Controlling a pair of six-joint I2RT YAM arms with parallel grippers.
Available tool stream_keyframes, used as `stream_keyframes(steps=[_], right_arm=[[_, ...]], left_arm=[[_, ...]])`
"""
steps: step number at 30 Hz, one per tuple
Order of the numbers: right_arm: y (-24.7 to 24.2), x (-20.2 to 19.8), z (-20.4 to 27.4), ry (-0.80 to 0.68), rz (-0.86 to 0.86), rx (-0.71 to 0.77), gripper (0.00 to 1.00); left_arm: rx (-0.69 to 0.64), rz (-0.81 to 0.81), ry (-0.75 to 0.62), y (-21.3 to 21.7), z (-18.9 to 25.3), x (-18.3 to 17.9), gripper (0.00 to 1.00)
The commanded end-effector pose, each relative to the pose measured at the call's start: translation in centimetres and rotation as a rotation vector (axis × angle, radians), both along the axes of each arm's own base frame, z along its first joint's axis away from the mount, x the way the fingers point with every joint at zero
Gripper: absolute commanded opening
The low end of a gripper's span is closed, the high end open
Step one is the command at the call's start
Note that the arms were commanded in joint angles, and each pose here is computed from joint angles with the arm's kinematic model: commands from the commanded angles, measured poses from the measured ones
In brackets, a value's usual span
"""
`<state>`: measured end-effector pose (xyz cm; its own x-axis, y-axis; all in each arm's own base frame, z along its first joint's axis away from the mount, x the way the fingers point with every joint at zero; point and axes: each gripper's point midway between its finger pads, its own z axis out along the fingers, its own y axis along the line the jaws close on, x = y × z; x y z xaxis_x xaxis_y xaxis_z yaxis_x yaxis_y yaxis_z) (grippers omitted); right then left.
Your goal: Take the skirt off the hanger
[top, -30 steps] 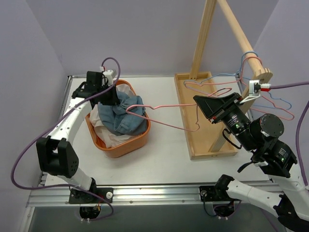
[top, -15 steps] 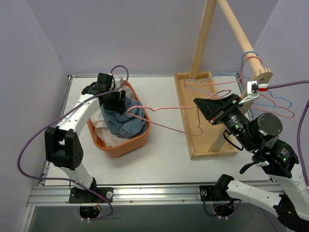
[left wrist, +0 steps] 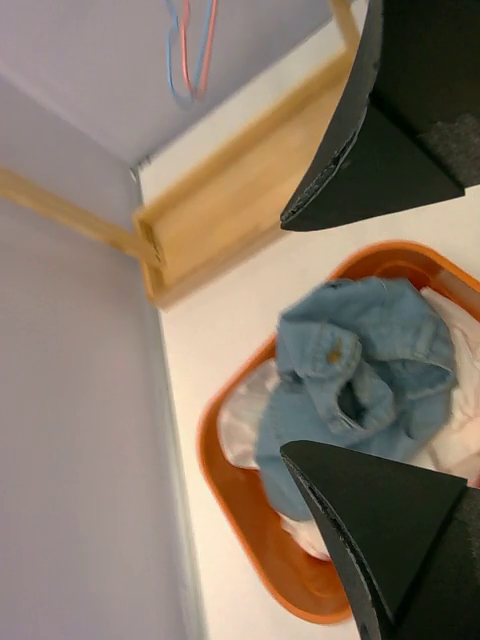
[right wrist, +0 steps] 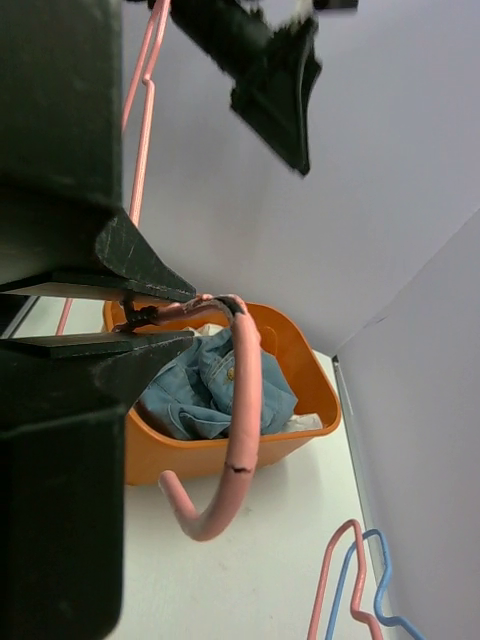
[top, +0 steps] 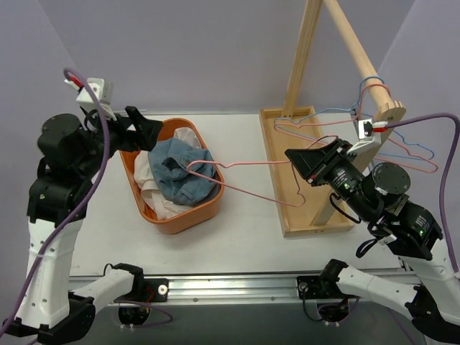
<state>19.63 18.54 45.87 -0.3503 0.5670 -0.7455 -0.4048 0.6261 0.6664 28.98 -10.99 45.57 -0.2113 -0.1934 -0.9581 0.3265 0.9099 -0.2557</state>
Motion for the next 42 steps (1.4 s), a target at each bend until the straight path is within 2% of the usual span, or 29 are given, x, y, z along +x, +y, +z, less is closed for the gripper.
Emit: stream_keyframes(steps=[1,2,3,5,6,7,9,14,26,38,40,42], right_arm=[[-0.1,0.3,0.8,-0.020,-0.012,-0.012,0.00],[-0.2,0.2,0.4,-0.007,-0.012,-0.030,0.00],[-0.1,0.4,0.1,0.004,-0.014,-0.046,0.00],[-0.2,0.5,-0.6,0.029,-0.023,-0.075,0.00],[-0.5,0.8,-0.9,0.043,-0.046,-0.080,0.00],[-0.6,0.8,-1.1,0.054,-0.055,-0.084,0.00],[-0.7,0.8,-1.7,0.073,-0.060,-0.099,0.00],[-0.6,0.9,-2.1,0.082,-0.057,-0.112,0.00],[1.0,1.7,-1.8,0.082,-0.027,-0.120,0.00],[1.6,1.6,-0.2,0.056,-0.001,-0.090,0.00],[1.7,1.6,-0.2,0.056,0.002,-0.090,0.00],[1.8,1.7,-0.2,0.057,0.003,-0.095,0.00]], left_arm=[[-0.077,-0.234,-0.150,-3.5,5.7,-2.4,0.94],[-0.082,-0.334,-0.191,-4.9,6.7,-3.3,0.94],[-0.101,-0.554,-0.285,-7.5,8.4,-5.8,0.94],[-0.124,-0.773,-0.373,-9.3,9.4,-9.1,0.94],[-0.174,-0.867,-0.355,-10.0,9.5,-10.6,0.94],[-0.147,-1.002,-0.442,-10.6,9.5,-12.3,0.94],[-0.167,-1.126,-0.495,-10.9,9.9,-14.7,0.94],[-0.154,-1.297,-0.377,-11.7,6.9,-16.0,0.94],[-0.115,-1.385,-0.333,-12.1,5.1,-17.5,0.94],[-0.095,-1.276,-0.218,-12.8,2.7,-14.6,0.96],[-0.095,-1.267,-0.202,-12.9,2.4,-14.3,1.00],[-0.097,-1.272,-0.194,-13.0,2.4,-14.3,0.84]])
